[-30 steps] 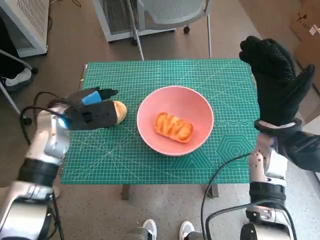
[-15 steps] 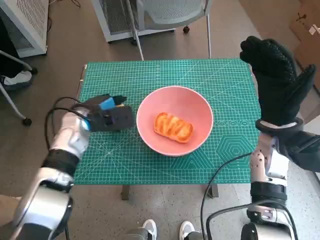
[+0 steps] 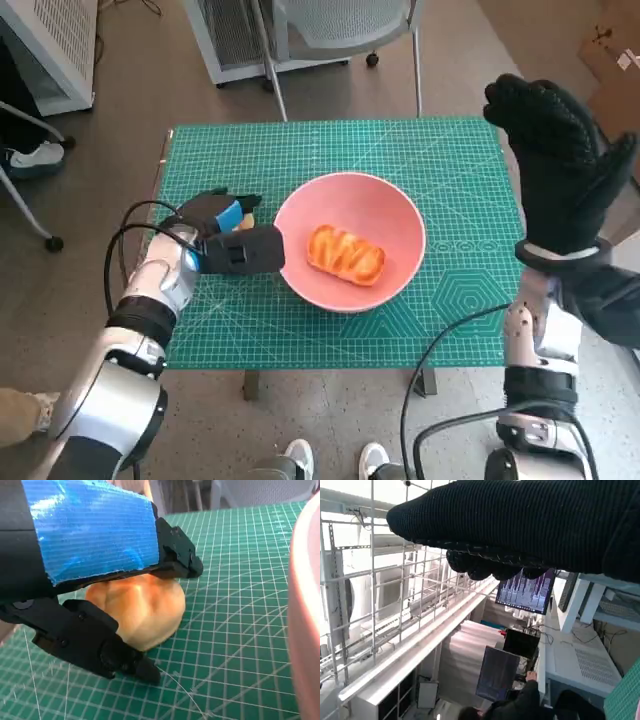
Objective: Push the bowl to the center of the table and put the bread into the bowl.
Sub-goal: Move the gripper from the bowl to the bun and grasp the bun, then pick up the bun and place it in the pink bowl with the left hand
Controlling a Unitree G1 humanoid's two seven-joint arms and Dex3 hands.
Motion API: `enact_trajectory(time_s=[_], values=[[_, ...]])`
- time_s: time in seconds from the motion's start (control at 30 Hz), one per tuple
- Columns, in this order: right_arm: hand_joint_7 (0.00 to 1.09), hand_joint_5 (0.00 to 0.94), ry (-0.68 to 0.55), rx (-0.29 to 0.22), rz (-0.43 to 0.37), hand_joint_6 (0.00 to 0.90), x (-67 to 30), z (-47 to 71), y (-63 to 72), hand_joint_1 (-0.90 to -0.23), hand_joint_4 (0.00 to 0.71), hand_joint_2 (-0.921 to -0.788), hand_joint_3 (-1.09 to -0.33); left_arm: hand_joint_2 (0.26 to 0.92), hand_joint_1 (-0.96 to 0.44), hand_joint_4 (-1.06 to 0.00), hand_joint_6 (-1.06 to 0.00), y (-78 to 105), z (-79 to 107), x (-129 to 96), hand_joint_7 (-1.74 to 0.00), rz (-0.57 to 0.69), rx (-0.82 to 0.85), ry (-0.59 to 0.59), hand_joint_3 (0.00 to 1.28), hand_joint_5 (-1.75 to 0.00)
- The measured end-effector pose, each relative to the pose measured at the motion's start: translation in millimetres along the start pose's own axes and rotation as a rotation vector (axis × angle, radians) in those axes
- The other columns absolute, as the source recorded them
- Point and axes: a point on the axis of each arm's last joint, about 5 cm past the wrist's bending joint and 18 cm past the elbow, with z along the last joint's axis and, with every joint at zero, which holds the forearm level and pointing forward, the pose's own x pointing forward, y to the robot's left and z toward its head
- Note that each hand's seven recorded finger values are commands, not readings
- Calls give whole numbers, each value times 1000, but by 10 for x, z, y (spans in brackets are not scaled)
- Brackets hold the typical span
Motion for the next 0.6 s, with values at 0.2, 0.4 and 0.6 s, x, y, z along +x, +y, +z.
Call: enact_trajectory(time_s=[0.2,0.4,0.6], values=[[5,1,-6,-8,1,439,-20,22,-10,-508,393,-921,-568,920,1,-611,-671,13,-32,-11,-1063,33,61,-25,85,-1264],[4,1,-7,-13,4,438,-38,39,-14,-506,393,-921,-564,920,1,-617,-655,168,-61,-36,-1186,104,86,-59,88,-1185],[2,0,-6,-13,4,434,-41,39,-13,-505,391,-921,-564,920,1,-670,-652,481,-1,-119,-1204,269,65,-141,66,-1116]])
